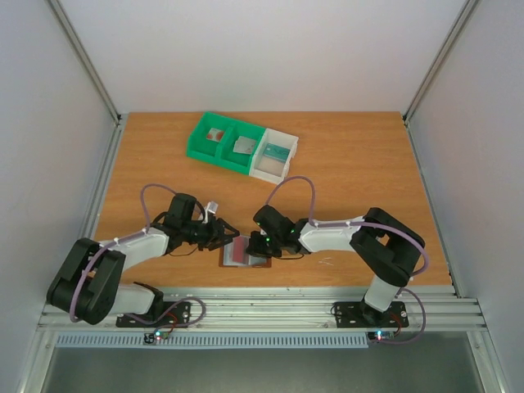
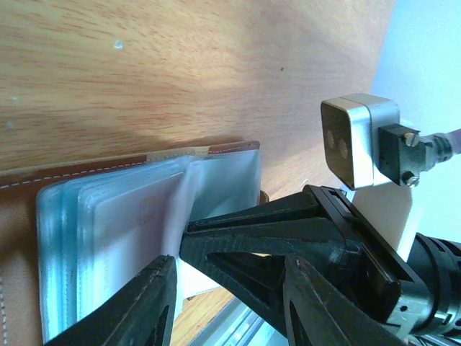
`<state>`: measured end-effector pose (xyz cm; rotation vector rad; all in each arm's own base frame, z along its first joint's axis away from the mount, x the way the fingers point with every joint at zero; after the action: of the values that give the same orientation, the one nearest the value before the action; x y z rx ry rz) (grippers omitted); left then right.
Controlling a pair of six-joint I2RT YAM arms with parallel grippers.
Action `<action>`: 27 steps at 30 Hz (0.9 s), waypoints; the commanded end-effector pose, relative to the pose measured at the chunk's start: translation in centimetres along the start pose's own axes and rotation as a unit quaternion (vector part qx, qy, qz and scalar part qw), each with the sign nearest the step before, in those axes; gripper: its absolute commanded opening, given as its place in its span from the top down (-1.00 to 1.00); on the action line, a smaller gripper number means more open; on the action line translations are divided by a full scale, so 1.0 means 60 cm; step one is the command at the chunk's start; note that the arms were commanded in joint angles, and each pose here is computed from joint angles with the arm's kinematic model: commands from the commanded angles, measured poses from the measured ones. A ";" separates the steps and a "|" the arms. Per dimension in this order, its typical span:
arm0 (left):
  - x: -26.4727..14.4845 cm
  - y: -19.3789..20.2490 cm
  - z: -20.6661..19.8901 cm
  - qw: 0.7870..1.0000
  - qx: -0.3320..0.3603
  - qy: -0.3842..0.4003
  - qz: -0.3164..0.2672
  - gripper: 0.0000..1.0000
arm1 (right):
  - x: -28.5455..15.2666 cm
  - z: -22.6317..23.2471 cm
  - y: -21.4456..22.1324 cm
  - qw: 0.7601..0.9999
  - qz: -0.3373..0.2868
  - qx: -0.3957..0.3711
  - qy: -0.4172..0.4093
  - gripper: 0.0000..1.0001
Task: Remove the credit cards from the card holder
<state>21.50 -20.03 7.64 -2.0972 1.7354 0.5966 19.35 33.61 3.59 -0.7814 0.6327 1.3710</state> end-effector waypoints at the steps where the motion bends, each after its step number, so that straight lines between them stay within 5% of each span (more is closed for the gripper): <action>1: -0.005 -0.003 -0.029 1.000 0.017 0.019 -0.005 0.16 | -0.014 -0.024 0.009 1.000 -0.005 0.006 0.029 0.84; 27: 0.015 -0.010 -0.011 0.999 0.037 0.022 -0.005 0.02 | -0.008 -0.041 0.017 0.999 -0.002 0.013 0.035 0.90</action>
<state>21.55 -20.23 7.38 -2.0756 1.7227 0.6047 18.77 32.36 3.50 -0.7962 0.6536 1.3551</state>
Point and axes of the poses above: each gripper's point midway between its finger pads, its own x axis out along the fingers, its own z axis along the line the jaws close on, y = z × x, the point moved 2 cm from there along -x, back along the fingers, and after that the axes turned 2 degrees about x, right-handed, at the moved point
